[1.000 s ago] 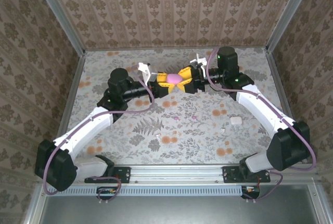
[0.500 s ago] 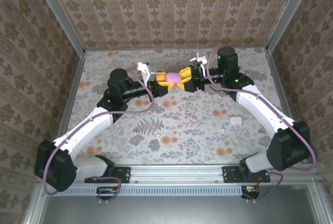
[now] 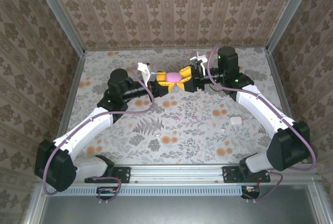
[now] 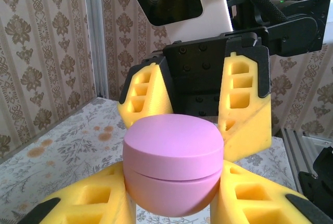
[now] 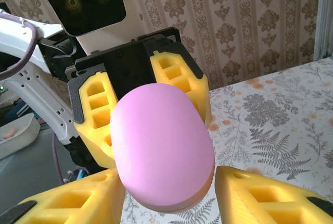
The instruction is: Insert wireless bluetooth earbuds into charging case
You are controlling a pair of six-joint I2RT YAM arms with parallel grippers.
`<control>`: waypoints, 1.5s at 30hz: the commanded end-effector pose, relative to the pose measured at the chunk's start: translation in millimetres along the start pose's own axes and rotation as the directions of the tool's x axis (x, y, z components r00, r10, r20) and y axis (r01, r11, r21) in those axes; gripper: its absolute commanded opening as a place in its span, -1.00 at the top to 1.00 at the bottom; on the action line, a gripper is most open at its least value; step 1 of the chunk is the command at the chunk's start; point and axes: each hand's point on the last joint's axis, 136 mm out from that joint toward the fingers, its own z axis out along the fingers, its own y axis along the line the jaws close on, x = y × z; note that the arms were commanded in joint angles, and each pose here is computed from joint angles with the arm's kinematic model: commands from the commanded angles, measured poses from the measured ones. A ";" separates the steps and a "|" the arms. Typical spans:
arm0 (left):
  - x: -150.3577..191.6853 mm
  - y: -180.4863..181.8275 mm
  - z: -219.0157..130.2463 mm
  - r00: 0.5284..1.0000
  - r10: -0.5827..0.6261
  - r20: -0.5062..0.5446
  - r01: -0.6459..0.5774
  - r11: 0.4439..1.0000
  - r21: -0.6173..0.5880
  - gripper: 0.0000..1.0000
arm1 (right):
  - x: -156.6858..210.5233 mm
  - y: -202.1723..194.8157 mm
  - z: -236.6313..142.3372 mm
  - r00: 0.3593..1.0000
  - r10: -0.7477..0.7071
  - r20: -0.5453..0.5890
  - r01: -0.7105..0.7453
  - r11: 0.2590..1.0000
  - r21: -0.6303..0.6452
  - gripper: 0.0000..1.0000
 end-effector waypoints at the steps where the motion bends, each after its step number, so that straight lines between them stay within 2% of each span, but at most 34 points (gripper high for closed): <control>1: -1.5 -22.2 -0.1 1.000 0.030 0.009 -0.031 0.996 0.081 0.32 | -23.7 -3.3 -6.6 0.997 -0.053 0.051 0.050 0.997 0.053 -0.05; 10: -6.3 -20.6 -0.7 0.999 0.040 0.026 -0.042 0.997 0.063 0.32 | -25.2 -21.9 -9.8 0.998 0.024 0.066 -0.033 0.989 0.145 -0.19; 13: -6.8 -17.5 -1.1 0.999 0.043 0.033 -0.044 0.998 0.043 0.32 | -27.9 -30.9 -11.7 0.992 0.089 0.089 -0.105 0.976 0.190 -0.25; 16: -8.7 -10.3 -2.8 0.997 0.055 0.054 -0.055 0.998 -0.010 0.32 | -37.0 -37.5 -14.0 0.965 0.222 0.139 -0.247 0.948 0.200 -0.34; 19: -12.7 -2.3 -6.0 0.994 0.080 0.080 -0.074 0.995 -0.072 0.32 | -40.2 -40.6 -14.0 0.903 0.396 0.166 -0.423 0.888 0.182 -0.35; 21: -16.2 -1.2 -7.5 0.990 0.100 0.095 -0.092 0.992 -0.087 0.32 | -39.9 -42.1 -13.5 0.835 0.521 0.176 -0.547 0.822 0.160 -0.39; 26: -20.9 9.4 -9.1 0.987 0.120 0.110 -0.102 0.983 -0.152 0.32 | -32.9 -46.3 -11.0 0.703 0.686 0.189 -0.710 0.692 0.131 -0.38; 32: -26.7 16.6 -12.8 0.980 0.135 0.143 -0.103 0.973 -0.209 0.32 | -36.5 -43.0 -11.6 0.629 0.749 0.209 -0.774 0.629 0.077 -0.35; 45: -30.8 18.8 -14.0 0.977 0.142 0.162 -0.103 0.968 -0.227 0.31 | -28.2 -26.1 6.3 0.581 0.805 0.117 -0.813 0.582 0.029 -0.20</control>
